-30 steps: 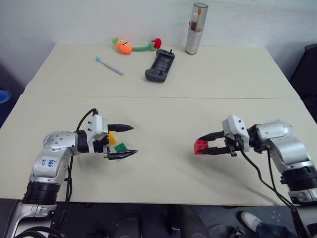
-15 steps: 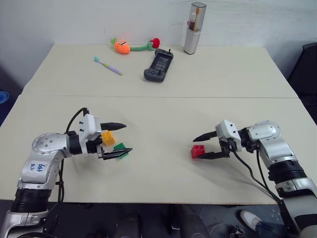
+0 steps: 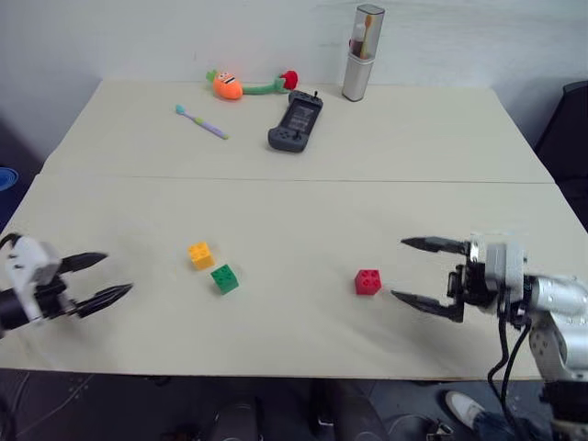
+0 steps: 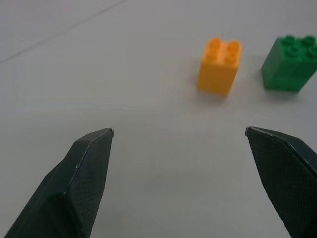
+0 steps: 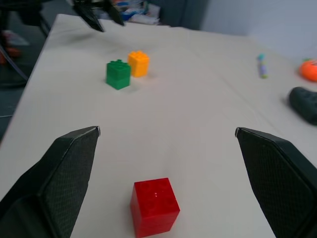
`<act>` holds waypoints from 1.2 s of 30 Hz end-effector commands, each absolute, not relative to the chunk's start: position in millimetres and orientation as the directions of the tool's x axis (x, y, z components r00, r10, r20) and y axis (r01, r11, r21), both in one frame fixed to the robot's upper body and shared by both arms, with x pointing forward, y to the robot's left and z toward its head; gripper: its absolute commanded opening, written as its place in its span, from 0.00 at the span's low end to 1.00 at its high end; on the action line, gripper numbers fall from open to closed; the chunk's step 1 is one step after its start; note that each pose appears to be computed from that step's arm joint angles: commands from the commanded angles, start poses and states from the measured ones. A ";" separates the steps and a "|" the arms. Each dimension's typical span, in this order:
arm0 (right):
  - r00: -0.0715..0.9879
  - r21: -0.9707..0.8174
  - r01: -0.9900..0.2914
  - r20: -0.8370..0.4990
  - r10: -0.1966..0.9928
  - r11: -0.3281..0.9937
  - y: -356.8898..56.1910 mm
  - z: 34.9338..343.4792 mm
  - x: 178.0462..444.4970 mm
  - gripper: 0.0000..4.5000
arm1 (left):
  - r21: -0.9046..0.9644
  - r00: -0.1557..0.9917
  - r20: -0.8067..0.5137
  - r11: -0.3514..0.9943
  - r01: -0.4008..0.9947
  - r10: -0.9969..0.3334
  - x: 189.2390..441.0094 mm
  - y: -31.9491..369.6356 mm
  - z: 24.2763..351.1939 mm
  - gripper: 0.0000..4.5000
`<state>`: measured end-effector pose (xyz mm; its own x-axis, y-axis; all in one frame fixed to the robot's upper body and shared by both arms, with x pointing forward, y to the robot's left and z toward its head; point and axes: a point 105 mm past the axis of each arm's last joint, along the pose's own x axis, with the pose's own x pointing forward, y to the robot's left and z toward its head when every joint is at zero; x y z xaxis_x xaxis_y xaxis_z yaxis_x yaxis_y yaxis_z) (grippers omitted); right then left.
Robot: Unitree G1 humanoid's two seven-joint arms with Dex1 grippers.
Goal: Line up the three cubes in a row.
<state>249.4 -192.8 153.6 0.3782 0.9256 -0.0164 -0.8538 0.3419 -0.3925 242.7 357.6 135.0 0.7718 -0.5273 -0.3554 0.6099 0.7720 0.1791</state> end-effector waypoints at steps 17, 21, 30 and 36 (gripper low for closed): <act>0.234 -0.458 -0.867 -0.024 0.972 0.197 -176.5 152.2 230.6 1.00 | 0.083 0.656 -0.192 0.654 0.752 -0.730 233.0 229.4 117.1 1.00; 0.239 -0.454 -0.868 -0.022 0.971 0.203 -175.6 152.3 231.9 1.00 | 0.091 0.667 -0.181 0.663 0.743 -0.723 241.7 214.9 105.0 0.87; 0.255 -0.423 -0.881 -0.045 0.966 0.213 -176.4 145.1 225.8 1.00 | 0.137 0.735 -0.123 0.722 0.679 -0.667 266.7 203.7 101.8 0.81; 0.277 -0.423 -0.875 -0.039 0.960 0.236 -175.5 144.6 226.6 1.00 | 0.127 0.690 -0.135 0.678 0.724 -0.711 272.0 189.4 94.7 0.81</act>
